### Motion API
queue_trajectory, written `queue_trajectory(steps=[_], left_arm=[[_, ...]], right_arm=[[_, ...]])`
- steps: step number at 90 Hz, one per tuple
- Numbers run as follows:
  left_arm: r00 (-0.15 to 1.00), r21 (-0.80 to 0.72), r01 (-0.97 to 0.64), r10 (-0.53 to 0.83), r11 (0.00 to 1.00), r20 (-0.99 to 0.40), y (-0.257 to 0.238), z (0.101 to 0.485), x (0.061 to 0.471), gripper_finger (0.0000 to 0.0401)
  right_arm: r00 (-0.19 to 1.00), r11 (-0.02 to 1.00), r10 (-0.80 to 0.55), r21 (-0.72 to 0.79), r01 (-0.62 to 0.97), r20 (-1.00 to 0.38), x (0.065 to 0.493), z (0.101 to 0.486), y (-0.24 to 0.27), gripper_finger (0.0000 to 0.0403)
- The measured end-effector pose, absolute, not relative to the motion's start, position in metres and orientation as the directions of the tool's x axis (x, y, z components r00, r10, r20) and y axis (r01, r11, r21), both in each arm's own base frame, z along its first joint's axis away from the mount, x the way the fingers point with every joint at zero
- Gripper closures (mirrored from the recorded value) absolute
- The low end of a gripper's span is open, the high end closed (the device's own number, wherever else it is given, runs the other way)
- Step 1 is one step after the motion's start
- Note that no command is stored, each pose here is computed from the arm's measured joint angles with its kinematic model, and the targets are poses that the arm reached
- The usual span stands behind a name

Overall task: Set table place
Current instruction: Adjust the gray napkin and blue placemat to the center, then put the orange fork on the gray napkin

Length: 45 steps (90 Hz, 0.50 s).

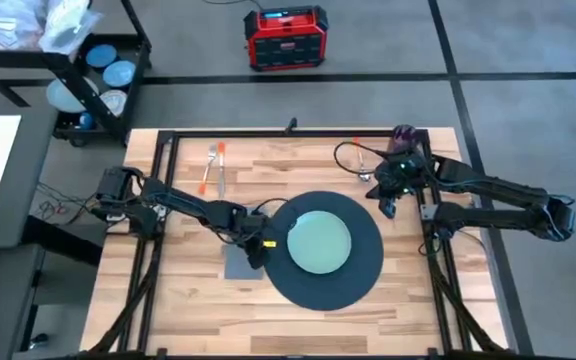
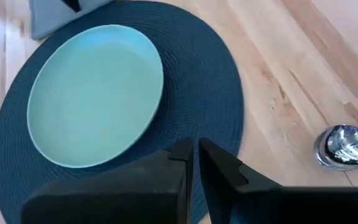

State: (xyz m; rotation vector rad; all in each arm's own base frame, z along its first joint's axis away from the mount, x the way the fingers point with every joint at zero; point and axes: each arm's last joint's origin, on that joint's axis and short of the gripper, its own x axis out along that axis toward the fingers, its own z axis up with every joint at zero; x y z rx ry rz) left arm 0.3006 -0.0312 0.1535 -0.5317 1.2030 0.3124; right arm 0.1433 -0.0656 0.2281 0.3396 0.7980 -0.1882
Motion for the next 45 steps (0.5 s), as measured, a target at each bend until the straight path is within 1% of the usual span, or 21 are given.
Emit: queue_trajectory(steps=[6, 17, 23, 30, 37, 45], left_arm=[[0.308, -0.15, -0.499, 0.013, 0.853, -0.951, -0.024, 0.163, 0.295, 0.0401], [0.27, 0.048, -0.52, 0.217, 0.853, -0.938, -0.005, 0.2, 0.284, 0.0401], [0.223, 0.194, -0.529, 0.357, 0.826, -0.907, 0.004, 0.219, 0.274, 0.0401], [0.129, 0.356, -0.534, 0.49, 0.767, -0.862, 0.016, 0.234, 0.255, 0.0401], [0.066, 0.405, -0.561, 0.527, 0.722, -0.847, 0.03, 0.24, 0.239, 0.0401], [-0.006, 0.435, -0.59, 0.536, 0.68, -0.844, 0.045, 0.237, 0.222, 0.0392]], right_arm=[[0.686, 0.939, -0.03, 0.215, 0.268, -0.727, 0.144, 0.228, -0.064, 0.0387], [0.687, 0.943, -0.02, 0.214, 0.254, -0.727, 0.145, 0.228, -0.062, 0.0387], [0.686, 0.943, -0.021, 0.214, 0.256, -0.727, 0.145, 0.228, -0.062, 0.0387], [0.685, 0.945, -0.021, 0.209, 0.251, -0.728, 0.145, 0.228, -0.062, 0.0387], [0.686, 0.949, -0.021, 0.202, 0.243, -0.727, 0.145, 0.228, -0.062, 0.0387], [0.685, 0.953, -0.02, 0.193, 0.233, -0.728, 0.145, 0.228, -0.062, 0.0387]])
